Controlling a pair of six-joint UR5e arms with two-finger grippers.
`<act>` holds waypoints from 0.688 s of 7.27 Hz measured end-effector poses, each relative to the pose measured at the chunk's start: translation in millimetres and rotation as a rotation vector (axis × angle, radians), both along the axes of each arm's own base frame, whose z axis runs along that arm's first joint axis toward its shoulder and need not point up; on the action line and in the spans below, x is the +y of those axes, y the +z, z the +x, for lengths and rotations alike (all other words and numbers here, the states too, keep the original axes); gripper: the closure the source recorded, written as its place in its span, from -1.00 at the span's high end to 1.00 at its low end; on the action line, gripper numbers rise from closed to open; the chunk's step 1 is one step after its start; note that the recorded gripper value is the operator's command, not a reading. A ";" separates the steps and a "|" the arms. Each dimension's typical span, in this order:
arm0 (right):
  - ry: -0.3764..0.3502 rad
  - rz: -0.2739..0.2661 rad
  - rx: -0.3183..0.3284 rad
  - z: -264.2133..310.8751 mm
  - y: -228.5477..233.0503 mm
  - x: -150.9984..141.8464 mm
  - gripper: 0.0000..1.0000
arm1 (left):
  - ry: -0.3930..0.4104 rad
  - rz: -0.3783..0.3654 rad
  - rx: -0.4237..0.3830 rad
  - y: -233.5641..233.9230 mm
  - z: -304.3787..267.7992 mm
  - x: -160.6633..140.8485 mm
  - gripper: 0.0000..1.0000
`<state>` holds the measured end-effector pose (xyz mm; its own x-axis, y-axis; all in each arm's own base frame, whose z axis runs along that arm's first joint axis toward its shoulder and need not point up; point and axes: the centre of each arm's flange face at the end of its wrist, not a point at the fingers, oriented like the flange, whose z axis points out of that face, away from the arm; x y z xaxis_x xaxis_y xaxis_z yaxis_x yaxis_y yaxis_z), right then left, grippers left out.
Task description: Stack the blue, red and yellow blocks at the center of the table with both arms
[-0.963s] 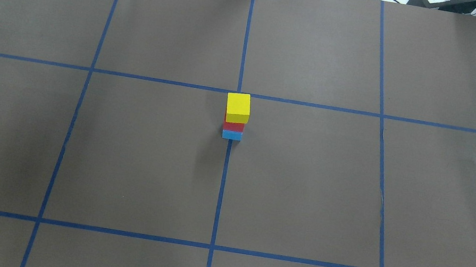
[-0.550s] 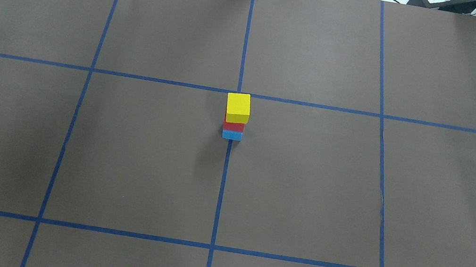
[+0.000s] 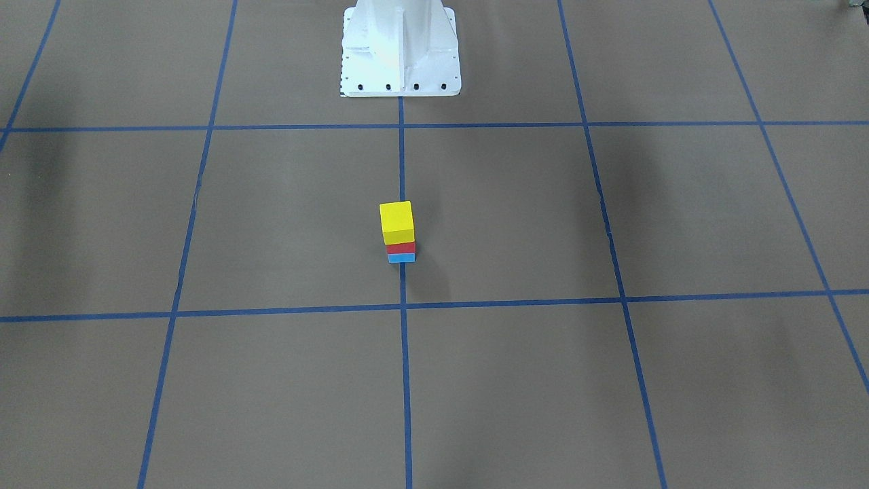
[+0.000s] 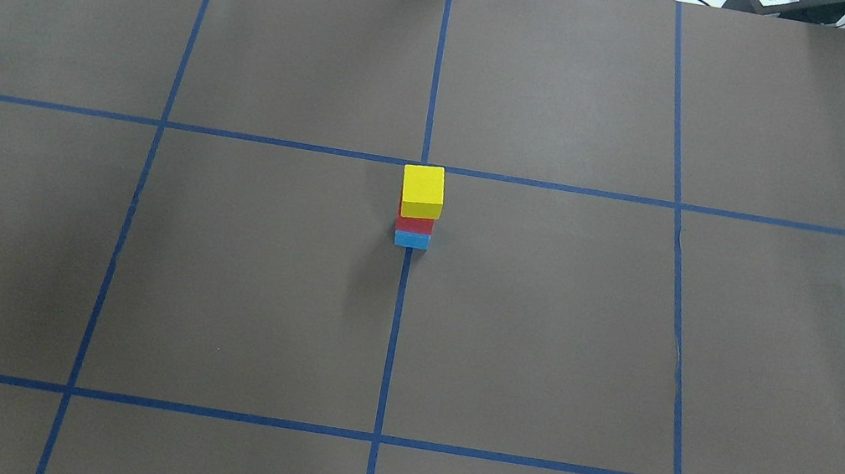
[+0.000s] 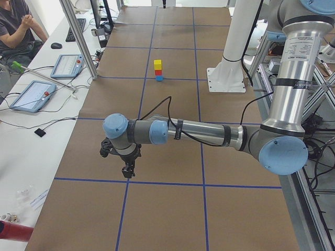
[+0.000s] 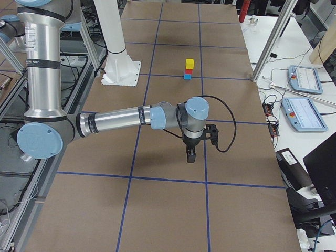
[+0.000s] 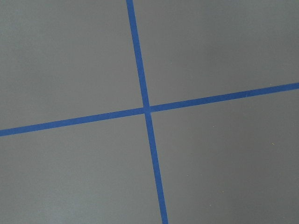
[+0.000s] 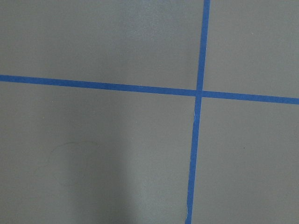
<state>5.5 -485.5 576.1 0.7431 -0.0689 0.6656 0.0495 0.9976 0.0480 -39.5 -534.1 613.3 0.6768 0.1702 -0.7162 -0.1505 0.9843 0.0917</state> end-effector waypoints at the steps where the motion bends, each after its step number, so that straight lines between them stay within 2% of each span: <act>1: 0.000 0.000 -0.001 -0.1 -0.2 0.0 0.99 | -0.002 0.007 0.018 -2.5 -0.4 19.0 1.00; 3: 0.001 -0.002 -0.003 -0.6 0.3 0.0 0.99 | -0.003 0.015 0.037 -8.6 0.3 34.2 1.00; 5: 0.002 -0.004 -0.012 -1.2 0.1 0.5 0.99 | -0.002 0.019 0.038 -9.7 1.3 34.1 1.00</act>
